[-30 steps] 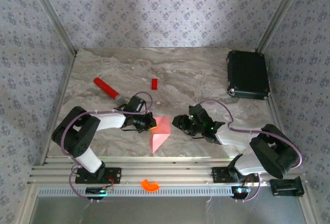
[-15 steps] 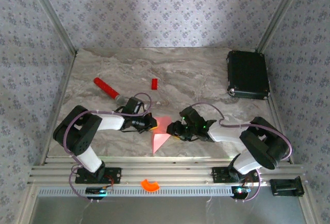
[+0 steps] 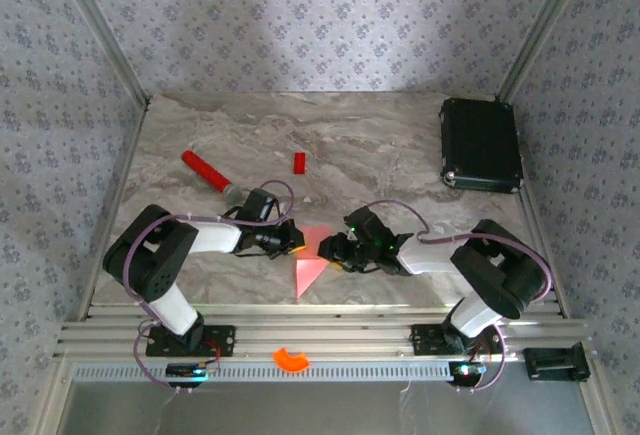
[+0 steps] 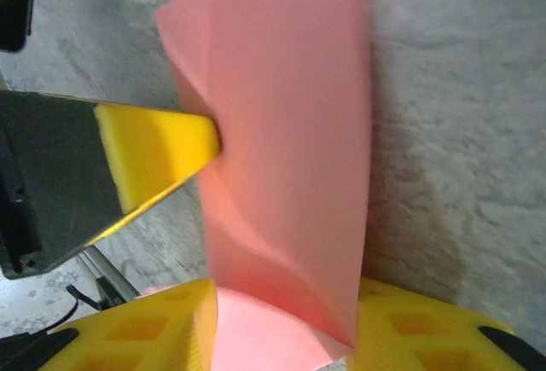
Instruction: Fold a paper plane with a square sheet of paper (pick it up from the middle)
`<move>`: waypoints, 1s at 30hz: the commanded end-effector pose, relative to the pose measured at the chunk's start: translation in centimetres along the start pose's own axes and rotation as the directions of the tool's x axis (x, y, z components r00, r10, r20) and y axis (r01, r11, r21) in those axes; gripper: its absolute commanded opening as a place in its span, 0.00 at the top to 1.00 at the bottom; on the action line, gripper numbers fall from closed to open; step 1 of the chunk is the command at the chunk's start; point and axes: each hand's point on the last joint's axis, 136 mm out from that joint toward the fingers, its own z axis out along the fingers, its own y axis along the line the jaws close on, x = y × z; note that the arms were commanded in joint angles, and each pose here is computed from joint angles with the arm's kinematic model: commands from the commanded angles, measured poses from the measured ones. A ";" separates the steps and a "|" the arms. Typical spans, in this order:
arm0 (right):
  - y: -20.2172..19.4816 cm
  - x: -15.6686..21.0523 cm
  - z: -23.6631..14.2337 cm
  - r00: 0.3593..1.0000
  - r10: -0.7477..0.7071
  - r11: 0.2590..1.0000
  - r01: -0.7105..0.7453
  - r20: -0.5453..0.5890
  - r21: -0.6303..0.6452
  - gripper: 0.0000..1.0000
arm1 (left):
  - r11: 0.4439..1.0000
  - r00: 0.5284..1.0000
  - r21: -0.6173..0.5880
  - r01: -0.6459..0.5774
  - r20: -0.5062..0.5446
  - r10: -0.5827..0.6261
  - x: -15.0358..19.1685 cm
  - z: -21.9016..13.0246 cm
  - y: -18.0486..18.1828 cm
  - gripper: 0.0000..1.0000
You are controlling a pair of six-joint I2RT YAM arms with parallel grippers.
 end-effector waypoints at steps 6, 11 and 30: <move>2.3 -1.9 -0.1 0.999 -0.041 0.995 0.043 0.027 -0.086 0.56 | 0.998 0.999 -0.056 0.024 -0.043 -0.026 1.1 0.3 1.8 1.00; 2.9 -2.8 -0.1 0.995 -0.095 0.987 0.091 -0.022 -0.135 0.57 | 0.998 0.999 -0.060 0.023 -0.044 -0.026 1.0 0.4 1.9 1.00; 2.1 -3.9 1.9 0.973 -0.150 0.982 0.125 -0.174 -0.143 0.77 | 0.999 0.999 -0.035 0.012 -0.038 -0.013 0.5 0.1 0.5 1.00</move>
